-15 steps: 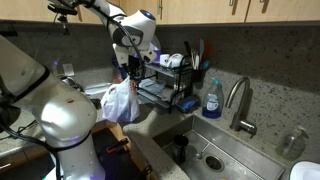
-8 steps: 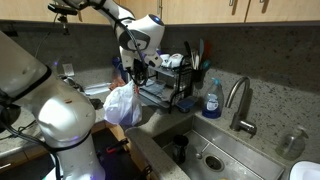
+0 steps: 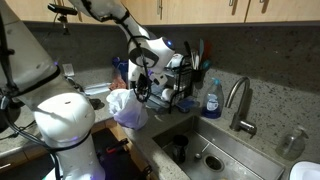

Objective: Move the plastic bag to the right then remove the plastic container from the plastic bag.

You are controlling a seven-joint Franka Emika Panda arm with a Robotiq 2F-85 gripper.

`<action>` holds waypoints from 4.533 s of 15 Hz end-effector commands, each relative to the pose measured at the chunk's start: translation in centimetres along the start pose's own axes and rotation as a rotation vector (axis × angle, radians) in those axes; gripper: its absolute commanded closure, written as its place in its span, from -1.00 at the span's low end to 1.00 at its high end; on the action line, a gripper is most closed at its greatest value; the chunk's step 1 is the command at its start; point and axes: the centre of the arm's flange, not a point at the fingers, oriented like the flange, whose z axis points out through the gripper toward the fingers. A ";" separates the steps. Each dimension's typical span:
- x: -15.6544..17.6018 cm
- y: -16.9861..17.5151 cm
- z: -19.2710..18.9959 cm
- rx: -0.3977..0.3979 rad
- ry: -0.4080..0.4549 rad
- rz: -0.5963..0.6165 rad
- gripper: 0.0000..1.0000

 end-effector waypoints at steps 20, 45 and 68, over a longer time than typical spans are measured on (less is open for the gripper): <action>-8.2 -2.6 -2.5 -0.172 -0.073 -0.144 -0.74; -21.7 -7.5 8.7 -0.569 0.089 -0.638 1.00; -15.1 -7.5 7.0 -0.575 0.071 -0.570 -0.28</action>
